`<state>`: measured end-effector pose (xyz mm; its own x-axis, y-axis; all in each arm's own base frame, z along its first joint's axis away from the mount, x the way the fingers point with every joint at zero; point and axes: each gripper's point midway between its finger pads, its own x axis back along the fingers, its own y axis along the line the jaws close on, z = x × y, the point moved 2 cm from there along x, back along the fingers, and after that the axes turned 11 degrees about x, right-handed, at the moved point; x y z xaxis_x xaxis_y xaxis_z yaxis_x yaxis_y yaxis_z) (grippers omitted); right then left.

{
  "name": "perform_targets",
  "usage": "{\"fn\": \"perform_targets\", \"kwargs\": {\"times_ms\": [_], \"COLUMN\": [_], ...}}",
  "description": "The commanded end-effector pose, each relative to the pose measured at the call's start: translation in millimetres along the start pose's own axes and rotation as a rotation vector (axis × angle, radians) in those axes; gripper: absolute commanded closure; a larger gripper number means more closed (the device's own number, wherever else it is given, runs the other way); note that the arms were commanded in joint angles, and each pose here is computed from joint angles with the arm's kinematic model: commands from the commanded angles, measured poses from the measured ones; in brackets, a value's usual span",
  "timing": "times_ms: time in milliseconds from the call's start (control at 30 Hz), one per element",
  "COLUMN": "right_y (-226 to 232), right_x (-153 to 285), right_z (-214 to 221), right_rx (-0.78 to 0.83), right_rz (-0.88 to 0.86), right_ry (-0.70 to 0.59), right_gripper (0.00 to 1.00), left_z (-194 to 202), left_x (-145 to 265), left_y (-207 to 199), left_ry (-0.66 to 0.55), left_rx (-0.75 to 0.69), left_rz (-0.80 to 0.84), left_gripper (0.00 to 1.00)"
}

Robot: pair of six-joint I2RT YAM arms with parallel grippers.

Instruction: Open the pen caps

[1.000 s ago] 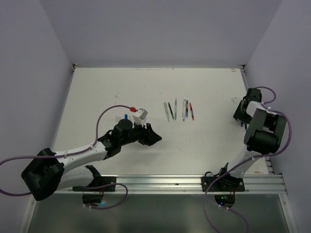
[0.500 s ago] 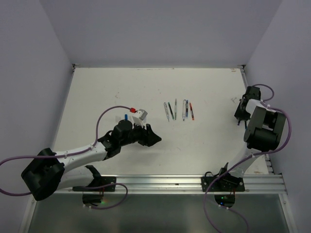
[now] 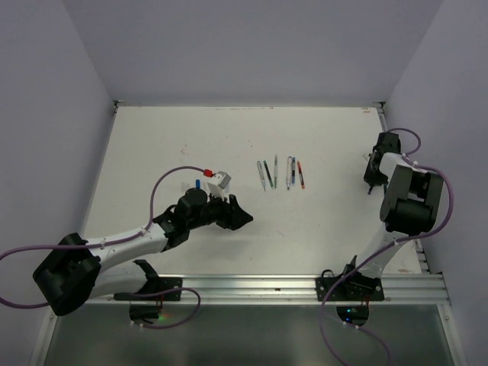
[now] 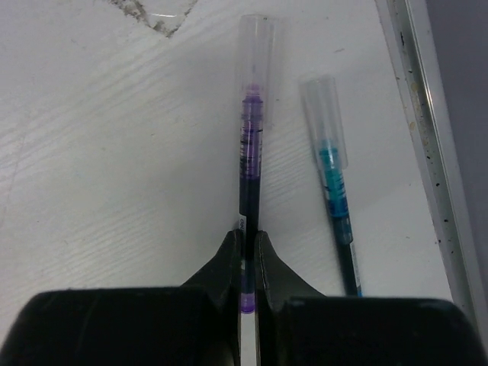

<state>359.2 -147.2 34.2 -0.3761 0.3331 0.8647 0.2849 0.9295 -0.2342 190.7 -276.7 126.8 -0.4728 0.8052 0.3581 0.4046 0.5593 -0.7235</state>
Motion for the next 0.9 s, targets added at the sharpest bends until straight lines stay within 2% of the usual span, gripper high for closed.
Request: {"fn": "perform_targets", "kwargs": {"times_ms": [0,200,400,533,700,867], "right_y": [20,34,72,119,195,256], "right_x": [5,68,124,157,202,244], "right_z": [17,-11,3,22,53,82], "right_rx": [0.04,0.009,0.023,0.092,0.273,0.393], "right_rz": [-0.006,-0.003,-0.137,-0.344,-0.627,-0.877], "right_ry": [0.061,-0.08,-0.17,-0.235,-0.28,-0.324], "right_gripper": [1.0,1.0,1.0,1.0,1.0,1.0], "left_z": [-14,-29,-46,-69,-101,-117], "left_x": [1,3,5,11,17,12], "left_y": [-3,-4,-15,-24,-18,-31], "left_ry": [-0.046,-0.056,-0.038,-0.058,-0.103,-0.11], "left_rx": [-0.03,-0.026,0.05,0.102,0.186,0.253], "left_rz": [0.008,-0.039,-0.011,0.022,0.046,0.127], "left_gripper": [0.38,0.38,0.38,0.39,0.39,0.32]}}
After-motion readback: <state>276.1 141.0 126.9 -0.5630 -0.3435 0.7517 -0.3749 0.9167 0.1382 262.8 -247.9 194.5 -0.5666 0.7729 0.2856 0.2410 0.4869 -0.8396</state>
